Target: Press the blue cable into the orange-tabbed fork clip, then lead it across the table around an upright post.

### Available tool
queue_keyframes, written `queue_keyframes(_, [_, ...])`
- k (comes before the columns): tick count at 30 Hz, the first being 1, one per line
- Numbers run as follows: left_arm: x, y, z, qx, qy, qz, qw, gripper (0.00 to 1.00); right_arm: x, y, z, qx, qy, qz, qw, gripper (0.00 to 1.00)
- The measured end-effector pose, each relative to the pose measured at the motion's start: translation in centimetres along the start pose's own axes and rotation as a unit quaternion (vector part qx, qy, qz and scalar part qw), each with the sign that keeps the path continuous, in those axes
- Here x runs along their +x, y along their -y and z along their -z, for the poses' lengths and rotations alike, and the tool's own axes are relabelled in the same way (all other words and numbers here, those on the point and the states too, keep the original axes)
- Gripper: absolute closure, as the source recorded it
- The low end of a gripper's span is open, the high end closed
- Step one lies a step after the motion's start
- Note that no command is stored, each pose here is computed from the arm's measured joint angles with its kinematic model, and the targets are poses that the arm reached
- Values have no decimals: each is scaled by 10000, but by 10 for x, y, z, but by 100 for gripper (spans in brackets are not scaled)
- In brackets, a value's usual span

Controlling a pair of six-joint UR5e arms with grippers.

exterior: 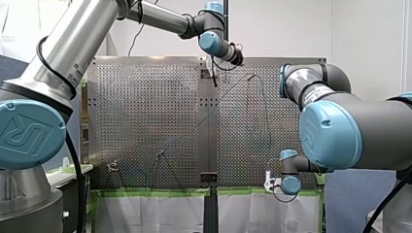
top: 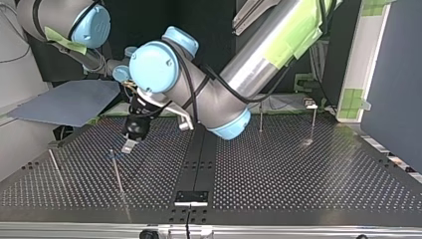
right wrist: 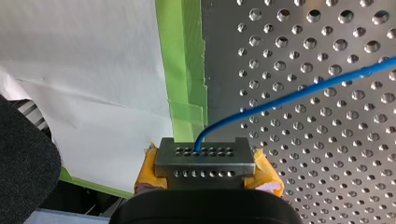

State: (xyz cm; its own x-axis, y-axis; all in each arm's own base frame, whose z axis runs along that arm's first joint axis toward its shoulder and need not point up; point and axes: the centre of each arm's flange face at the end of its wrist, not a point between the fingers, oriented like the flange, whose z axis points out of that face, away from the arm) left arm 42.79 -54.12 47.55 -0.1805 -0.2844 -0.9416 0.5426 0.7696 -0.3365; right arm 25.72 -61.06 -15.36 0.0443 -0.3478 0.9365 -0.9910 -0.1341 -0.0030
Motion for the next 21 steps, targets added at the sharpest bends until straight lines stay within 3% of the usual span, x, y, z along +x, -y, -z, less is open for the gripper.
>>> queue_keyframes(7, [19,5,-15,296,-223,362,9987,0,1,2,-1,13,-9,4,10000,99])
queue_keyframes(11, [17,9,-20,368,-214,557,9975,0,2,2,-1,15,-17,4,10000,99])
queue_keyframes(17, [14,11,-20,326,-225,883,9953,0,2,3,-1,21,-18,6,10000,99])
queue_keyframes(21, [27,9,-21,221,-398,1077,9931,0,2,3,-1,22,-23,7,10000,99])
